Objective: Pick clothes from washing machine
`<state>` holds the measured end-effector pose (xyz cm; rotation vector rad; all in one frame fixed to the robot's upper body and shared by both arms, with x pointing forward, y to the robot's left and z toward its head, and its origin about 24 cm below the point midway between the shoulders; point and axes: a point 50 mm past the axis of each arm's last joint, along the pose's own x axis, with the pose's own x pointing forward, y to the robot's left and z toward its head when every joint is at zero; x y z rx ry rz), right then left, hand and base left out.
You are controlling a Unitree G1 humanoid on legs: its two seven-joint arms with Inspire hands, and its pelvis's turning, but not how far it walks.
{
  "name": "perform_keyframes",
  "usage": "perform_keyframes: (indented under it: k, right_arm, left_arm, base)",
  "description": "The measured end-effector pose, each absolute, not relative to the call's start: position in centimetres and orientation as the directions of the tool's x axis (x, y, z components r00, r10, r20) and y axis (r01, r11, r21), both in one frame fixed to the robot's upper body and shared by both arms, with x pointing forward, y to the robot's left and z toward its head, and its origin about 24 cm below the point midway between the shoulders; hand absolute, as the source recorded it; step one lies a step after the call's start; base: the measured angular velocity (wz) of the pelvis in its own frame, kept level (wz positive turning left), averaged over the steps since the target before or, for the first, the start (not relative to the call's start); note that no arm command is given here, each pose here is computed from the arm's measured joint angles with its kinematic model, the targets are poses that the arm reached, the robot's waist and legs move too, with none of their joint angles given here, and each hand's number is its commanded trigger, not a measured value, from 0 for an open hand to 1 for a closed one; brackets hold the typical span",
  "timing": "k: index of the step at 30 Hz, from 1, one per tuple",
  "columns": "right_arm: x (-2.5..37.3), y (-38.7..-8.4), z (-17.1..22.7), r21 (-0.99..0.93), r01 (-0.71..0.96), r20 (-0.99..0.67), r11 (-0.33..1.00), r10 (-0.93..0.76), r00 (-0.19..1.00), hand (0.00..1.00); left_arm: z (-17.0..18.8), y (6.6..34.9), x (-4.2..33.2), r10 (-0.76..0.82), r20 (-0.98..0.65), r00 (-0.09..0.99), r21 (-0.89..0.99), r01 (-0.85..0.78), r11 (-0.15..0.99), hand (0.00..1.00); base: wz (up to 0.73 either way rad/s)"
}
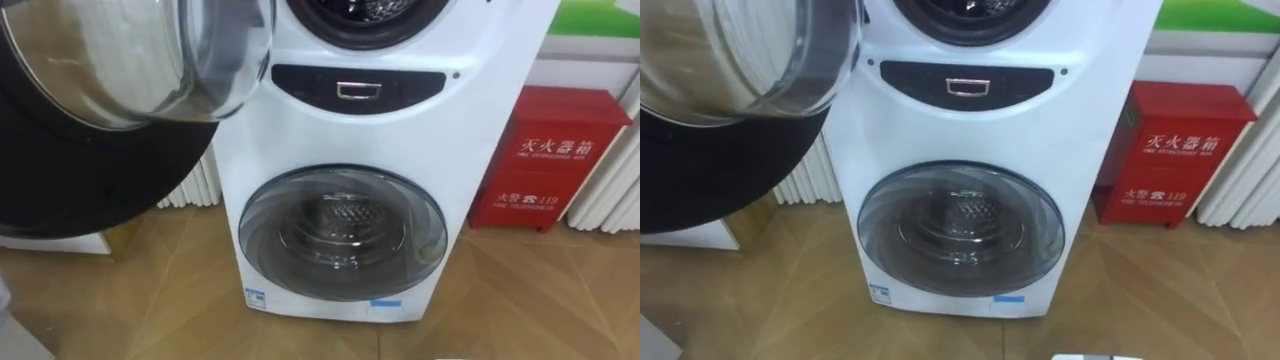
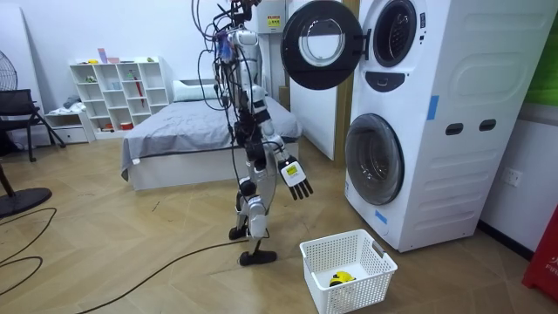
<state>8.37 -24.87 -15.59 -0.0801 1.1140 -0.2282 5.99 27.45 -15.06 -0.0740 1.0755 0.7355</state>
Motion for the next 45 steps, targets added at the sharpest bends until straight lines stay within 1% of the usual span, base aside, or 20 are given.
perform_keyframes:
  k: [2, 4, 7, 9, 10, 11, 13, 16, 18, 19, 21, 25, 29, 31, 33, 38, 41, 42, 43, 45]
  right_arm:
    - [8.0, -25.3, -15.5, -0.191, 0.168, -0.872, 0.967, -0.246, 0.423, 0.00]
    - [7.9, -25.6, -15.2, -0.192, 0.195, -0.857, 0.962, -0.261, 0.444, 0.00]
    - [7.3, -26.2, -15.1, -0.207, 0.221, -0.855, 0.953, -0.286, 0.432, 0.00]
    - [6.8, -26.5, -15.0, -0.222, 0.227, -0.849, 0.948, -0.303, 0.433, 0.00]
    - [6.6, -26.6, -15.0, -0.225, 0.231, -0.848, 0.946, -0.307, 0.432, 0.00]
    - [6.4, -26.7, -14.9, -0.229, 0.235, -0.846, 0.945, -0.313, 0.431, 0.00]
    - [6.2, -26.9, -14.8, -0.236, 0.233, -0.847, 0.944, -0.317, 0.426, 0.00]
    - [6.2, -26.9, -14.7, -0.241, 0.226, -0.841, 0.944, -0.319, 0.436, 0.00]
    - [6.3, -26.8, -14.5, -0.237, 0.225, -0.834, 0.945, -0.317, 0.452, 0.00]
    - [6.2, -26.8, -14.5, -0.238, 0.225, -0.834, 0.945, -0.317, 0.451, 0.00]
    - [6.1, -26.9, -14.5, -0.246, 0.222, -0.836, 0.943, -0.323, 0.443, 0.00]
    - [6.5, -27.3, -14.4, -0.254, 0.210, -0.837, 0.944, -0.323, 0.441, 0.00]
    - [6.6, -27.3, -14.5, -0.239, 0.204, -0.849, 0.949, -0.307, 0.430, 0.00]
    - [6.5, -27.2, -14.6, -0.227, 0.203, -0.855, 0.952, -0.295, 0.426, 0.00]
    - [6.4, -27.1, -14.7, -0.214, 0.199, -0.863, 0.956, -0.281, 0.420, 0.00]
    - [6.7, -26.5, -14.8, -0.194, 0.166, -0.879, 0.967, -0.247, 0.409, 0.00]
    - [6.9, -26.1, -15.0, -0.183, 0.126, -0.889, 0.975, -0.219, 0.402, 0.00]
    - [7.2, -25.9, -15.1, -0.181, 0.102, -0.891, 0.978, -0.207, 0.404, 0.00]
    - [7.4, -25.8, -15.1, -0.180, 0.095, -0.891, 0.979, -0.203, 0.405, 0.00]
    - [8.5, -25.3, -15.1, -0.173, 0.060, -0.888, 0.983, -0.181, 0.422, 0.00]
  left_arm:
    - [-14.0, 29.0, 7.8, 0.563, -0.775, 0.289, 0.254, -0.673, 0.695, 0.00]
    - [-11.1, 31.8, 11.3, 0.651, -0.658, 0.378, 0.193, -0.751, 0.631, 0.00]
    - [-7.2, 34.7, 15.0, 0.735, -0.507, 0.450, 0.152, -0.793, 0.590, 0.00]
    - [-2.0, 36.8, 18.8, 0.792, -0.306, 0.529, 0.081, -0.814, 0.575, 0.00]
    - [-0.7, 37.1, 19.6, 0.800, -0.263, 0.539, 0.051, -0.820, 0.570, 0.00]
    - [2.0, 37.7, 20.8, 0.820, -0.170, 0.547, -0.011, -0.833, 0.553, 0.00]
    - [7.2, 37.8, 22.8, 0.829, 0.013, 0.560, -0.118, -0.822, 0.557, 0.00]
    - [11.9, 37.1, 24.3, 0.817, 0.158, 0.554, -0.244, -0.780, 0.576, 0.00]
    - [16.8, 36.7, 25.1, 0.789, 0.312, 0.529, -0.323, -0.722, 0.612, 0.00]
    - [17.9, 36.6, 25.1, 0.778, 0.346, 0.524, -0.327, -0.710, 0.624, 0.00]
    - [22.0, 36.1, 25.5, 0.746, 0.454, 0.488, -0.369, -0.659, 0.656, 0.00]
    - [28.3, 33.5, 25.6, 0.647, 0.636, 0.422, -0.387, -0.551, 0.739, 0.00]
    - [30.8, 31.6, 25.3, 0.562, 0.732, 0.386, -0.313, -0.543, 0.779, 0.00]
    - [32.1, 30.1, 25.0, 0.507, 0.785, 0.355, -0.289, -0.514, 0.808, 0.00]
    - [33.5, 27.8, 24.4, 0.404, 0.851, 0.336, -0.232, -0.451, 0.862, 0.00]
    - [33.6, 23.8, 24.1, 0.241, 0.912, 0.332, -0.105, -0.378, 0.920, 0.00]
    - [32.6, 20.9, 24.5, 0.140, 0.913, 0.384, -0.039, -0.261, 0.965, 0.00]
    - [31.5, 19.3, 25.2, 0.092, 0.897, 0.433, -0.008, -0.191, 0.982, 0.00]
    - [31.0, 18.5, 25.4, 0.066, 0.890, 0.452, 0.007, -0.159, 0.987, 0.00]
    - [27.8, 16.1, 26.3, -0.049, 0.821, 0.569, 0.084, -0.036, 0.996, 0.00]
  base:
    - [0.07]
    - [0.00]
    - [0.03]
    - [-0.07]
    - [-0.08]
    - [-0.08]
    - [-0.15]
    - [-0.09]
    - [-0.07]
    - [0.00]
    - [0.08]
    - [0.12]
    - [0.11]
    - [0.00]
    - [0.00]
    - [0.02]
    - [0.01]
    - [0.00]
    - [0.00]
    - [-0.02]
